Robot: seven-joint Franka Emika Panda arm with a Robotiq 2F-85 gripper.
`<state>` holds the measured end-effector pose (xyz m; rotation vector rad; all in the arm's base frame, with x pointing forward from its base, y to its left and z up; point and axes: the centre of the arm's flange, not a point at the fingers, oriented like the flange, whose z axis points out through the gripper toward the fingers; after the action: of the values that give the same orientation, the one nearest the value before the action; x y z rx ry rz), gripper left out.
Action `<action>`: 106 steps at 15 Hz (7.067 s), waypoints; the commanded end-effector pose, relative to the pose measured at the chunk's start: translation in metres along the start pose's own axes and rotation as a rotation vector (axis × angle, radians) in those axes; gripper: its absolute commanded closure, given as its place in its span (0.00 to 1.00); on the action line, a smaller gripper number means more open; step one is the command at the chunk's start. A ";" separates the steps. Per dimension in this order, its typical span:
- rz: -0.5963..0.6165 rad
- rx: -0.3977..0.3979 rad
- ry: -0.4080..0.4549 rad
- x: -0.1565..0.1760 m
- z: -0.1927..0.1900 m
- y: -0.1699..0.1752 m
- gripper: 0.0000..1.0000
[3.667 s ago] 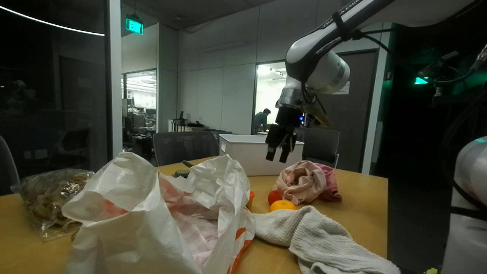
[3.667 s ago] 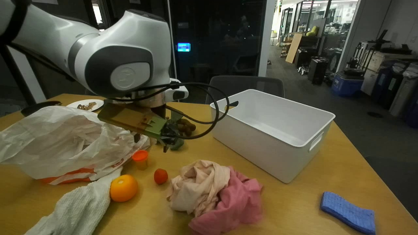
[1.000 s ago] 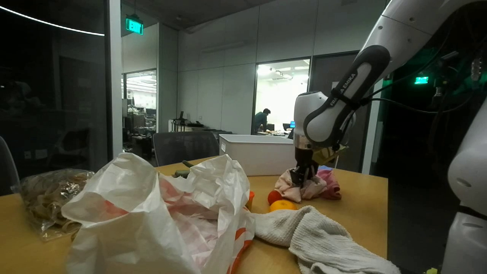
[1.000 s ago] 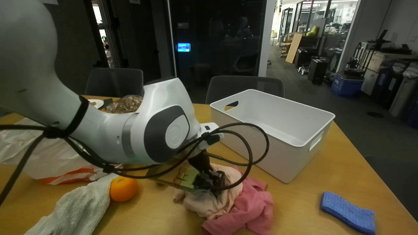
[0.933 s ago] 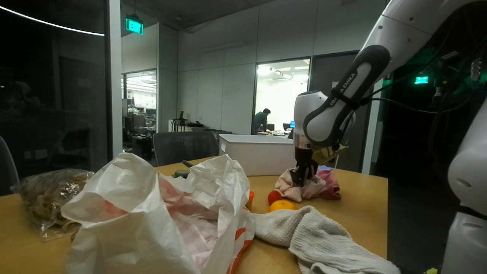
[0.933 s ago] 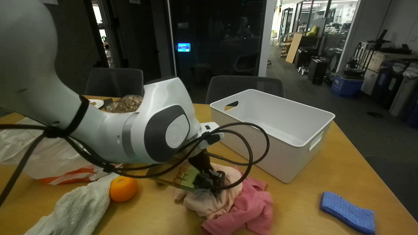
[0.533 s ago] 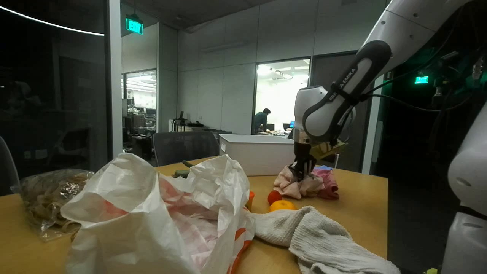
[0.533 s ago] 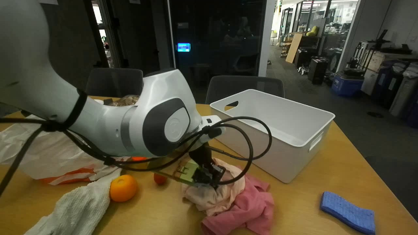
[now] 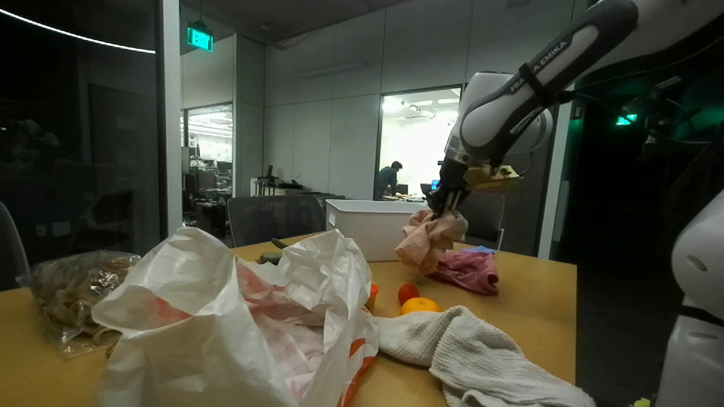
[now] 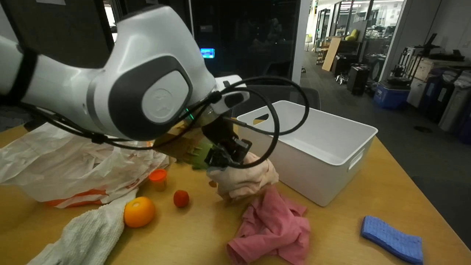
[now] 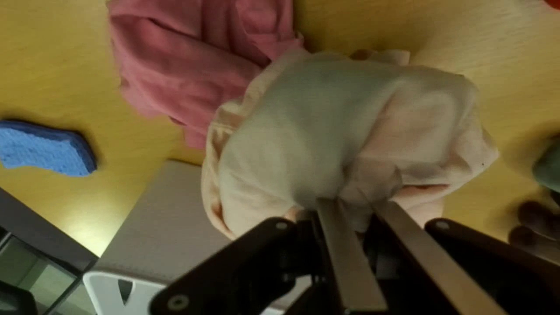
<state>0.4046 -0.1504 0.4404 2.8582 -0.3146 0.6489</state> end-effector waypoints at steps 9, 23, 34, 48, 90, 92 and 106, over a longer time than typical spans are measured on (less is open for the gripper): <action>-0.299 0.390 0.225 -0.015 -0.118 -0.049 0.92; -0.999 0.555 0.174 -0.067 -0.194 -0.273 0.92; -1.169 0.518 0.263 -0.085 -0.216 -0.345 0.92; -1.268 0.670 -0.072 -0.112 -0.101 -0.376 0.92; -0.428 0.367 -0.193 0.005 -0.069 -0.140 0.00; -0.316 0.345 -0.194 0.014 -0.050 -0.104 0.00; 0.276 0.009 -0.171 0.012 0.106 0.051 0.00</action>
<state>0.4308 -0.2131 0.3809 2.9926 -0.6225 0.4977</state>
